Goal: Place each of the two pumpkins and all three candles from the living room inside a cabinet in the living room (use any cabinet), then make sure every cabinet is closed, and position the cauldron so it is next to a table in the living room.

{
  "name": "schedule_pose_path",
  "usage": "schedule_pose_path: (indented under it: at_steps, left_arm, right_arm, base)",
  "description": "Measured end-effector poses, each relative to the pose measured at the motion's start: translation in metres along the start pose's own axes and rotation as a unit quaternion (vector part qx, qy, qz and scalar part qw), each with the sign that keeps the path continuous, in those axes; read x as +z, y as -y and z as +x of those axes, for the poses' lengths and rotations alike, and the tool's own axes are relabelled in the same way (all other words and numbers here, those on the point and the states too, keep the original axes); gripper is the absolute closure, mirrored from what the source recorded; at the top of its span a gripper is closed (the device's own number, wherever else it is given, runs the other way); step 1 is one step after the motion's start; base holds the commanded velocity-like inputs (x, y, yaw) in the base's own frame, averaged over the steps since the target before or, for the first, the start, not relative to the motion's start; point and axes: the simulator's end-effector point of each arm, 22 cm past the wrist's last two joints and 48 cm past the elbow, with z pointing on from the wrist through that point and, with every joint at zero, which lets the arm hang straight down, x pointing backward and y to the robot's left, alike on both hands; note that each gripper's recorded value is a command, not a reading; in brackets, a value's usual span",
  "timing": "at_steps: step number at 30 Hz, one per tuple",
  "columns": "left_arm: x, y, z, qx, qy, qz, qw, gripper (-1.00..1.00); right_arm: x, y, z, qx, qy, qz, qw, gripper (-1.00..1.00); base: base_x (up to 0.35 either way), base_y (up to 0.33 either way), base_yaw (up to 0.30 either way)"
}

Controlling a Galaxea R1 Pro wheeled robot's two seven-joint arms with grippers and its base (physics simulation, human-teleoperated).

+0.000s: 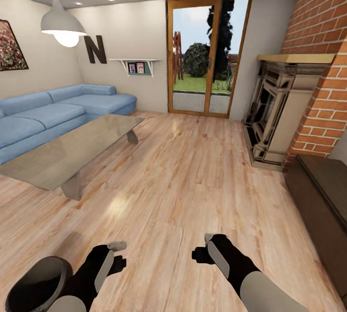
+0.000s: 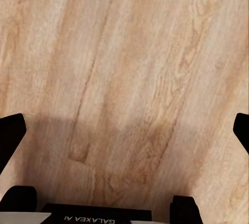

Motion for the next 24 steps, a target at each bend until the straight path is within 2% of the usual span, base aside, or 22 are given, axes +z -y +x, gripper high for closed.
schedule_pose_path:
  at_steps: [24]
  left_arm:
    - [0.0033,-0.0003,0.0034,0.0,-0.005,-0.001,1.0,-1.0]
  right_arm:
    - [0.0034,-0.0001,0.0031,-0.001,-0.004,0.0,1.0,-1.0]
  base:
    - [0.0,0.0,0.286]
